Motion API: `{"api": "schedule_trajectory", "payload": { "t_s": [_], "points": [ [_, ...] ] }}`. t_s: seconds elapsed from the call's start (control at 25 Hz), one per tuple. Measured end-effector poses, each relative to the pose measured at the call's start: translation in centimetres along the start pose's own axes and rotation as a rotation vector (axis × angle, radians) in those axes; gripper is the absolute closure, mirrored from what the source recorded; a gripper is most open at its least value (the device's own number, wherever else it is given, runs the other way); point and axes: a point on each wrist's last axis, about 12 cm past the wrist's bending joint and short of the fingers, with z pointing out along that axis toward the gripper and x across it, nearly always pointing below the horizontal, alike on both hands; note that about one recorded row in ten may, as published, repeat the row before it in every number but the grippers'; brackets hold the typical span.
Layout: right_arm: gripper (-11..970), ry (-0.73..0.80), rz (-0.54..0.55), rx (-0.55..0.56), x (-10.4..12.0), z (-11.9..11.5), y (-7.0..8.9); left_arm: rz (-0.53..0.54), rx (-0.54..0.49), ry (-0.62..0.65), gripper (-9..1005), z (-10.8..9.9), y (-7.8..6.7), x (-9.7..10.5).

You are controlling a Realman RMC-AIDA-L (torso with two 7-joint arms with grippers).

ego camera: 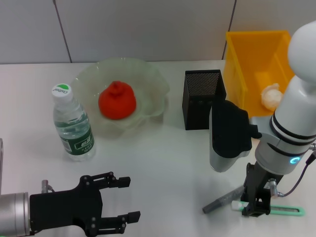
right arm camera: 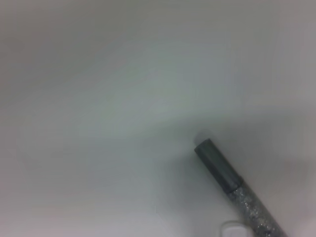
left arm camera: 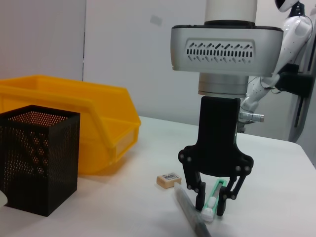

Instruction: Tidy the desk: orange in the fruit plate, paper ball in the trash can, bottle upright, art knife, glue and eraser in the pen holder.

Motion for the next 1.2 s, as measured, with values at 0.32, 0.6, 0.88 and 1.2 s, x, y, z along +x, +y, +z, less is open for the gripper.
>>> {"api": "schedule_trajectory", "payload": {
  "t_s": [0.32, 0.6, 0.88, 1.2],
  "points": [
    [712, 0.001, 0.002, 0.001, 0.0, 0.1, 0.0, 0.0, -0.001, -0.001, 214, 0.0, 0.0, 0.0],
    [753, -0.02, -0.001, -0.01, -0.1, -0.2, 0.2, 0.0, -0.001, -0.002, 215, 0.0, 0.0, 0.0],
    [789, -0.247, 0.034, -0.067, 0.4, -4.7, -0.2, -0.003, -0.001, -0.002, 215, 0.0, 0.0, 0.0],
    [782, -0.987, 0.139, -0.025, 7.7, -10.3, -2.3, -0.009, 0.001, -0.005, 214, 0.2, 0.0, -0.1]
  ]
}}
